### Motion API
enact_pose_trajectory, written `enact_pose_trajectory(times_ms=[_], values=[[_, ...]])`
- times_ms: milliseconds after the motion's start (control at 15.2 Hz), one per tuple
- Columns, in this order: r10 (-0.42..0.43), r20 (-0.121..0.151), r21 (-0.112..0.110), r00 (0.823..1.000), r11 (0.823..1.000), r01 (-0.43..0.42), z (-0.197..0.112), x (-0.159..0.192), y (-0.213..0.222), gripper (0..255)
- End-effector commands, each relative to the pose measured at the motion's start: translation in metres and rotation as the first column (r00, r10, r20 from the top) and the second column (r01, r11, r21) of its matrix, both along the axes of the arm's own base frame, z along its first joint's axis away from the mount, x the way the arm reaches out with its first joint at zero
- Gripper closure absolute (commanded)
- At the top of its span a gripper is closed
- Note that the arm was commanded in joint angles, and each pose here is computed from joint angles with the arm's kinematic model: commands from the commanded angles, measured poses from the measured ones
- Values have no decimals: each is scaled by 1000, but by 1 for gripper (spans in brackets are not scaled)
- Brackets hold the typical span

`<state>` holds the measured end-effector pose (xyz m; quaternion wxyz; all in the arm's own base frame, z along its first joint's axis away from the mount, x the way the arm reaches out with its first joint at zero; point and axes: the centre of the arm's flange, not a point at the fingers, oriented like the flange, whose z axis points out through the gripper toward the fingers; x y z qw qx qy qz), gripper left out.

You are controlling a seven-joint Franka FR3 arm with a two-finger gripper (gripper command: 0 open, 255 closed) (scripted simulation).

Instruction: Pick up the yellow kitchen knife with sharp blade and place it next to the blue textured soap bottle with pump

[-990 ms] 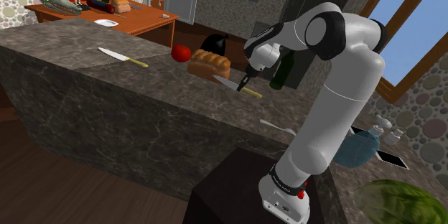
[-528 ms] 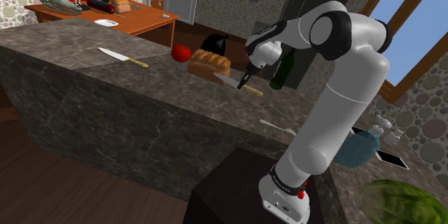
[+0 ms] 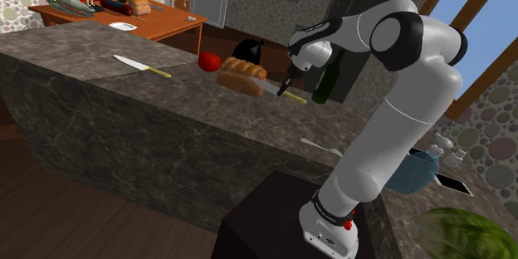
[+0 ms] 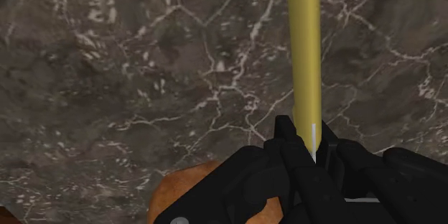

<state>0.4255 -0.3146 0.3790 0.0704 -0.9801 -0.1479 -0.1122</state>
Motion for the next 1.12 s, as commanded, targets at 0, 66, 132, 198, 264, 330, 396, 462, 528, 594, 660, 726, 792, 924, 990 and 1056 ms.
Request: enact_pose_trajectory(times_ms=[0,66,132,198,264,330,396,462,528,594,660,726,792,924,990,1056], values=[[0,0,0,1000,1000,0,11,-1,1,255],[0,0,0,1000,1000,0,16,-1,1,255],[0,0,0,1000,1000,0,21,-1,1,255],[0,0,0,1000,1000,0,26,-1,1,255],[0,0,0,1000,1000,0,32,-1,1,255],[0,0,0,1000,1000,0,37,-1,1,255],[0,0,0,1000,1000,0,42,-1,1,255],[0,0,0,1000,1000,0,48,-1,1,255],[0,0,0,1000,1000,0,53,-1,1,255],[0,0,0,1000,1000,0,58,-1,1,255],[0,0,0,1000,1000,0,63,-1,1,255],[0,0,0,1000,1000,0,69,-1,1,255],[0,0,0,1000,1000,0,74,-1,1,255],[0,0,0,1000,1000,0,85,-1,1,255],[0,0,0,1000,1000,0,90,-1,1,255],[0,0,0,1000,1000,0,95,-1,1,255]])
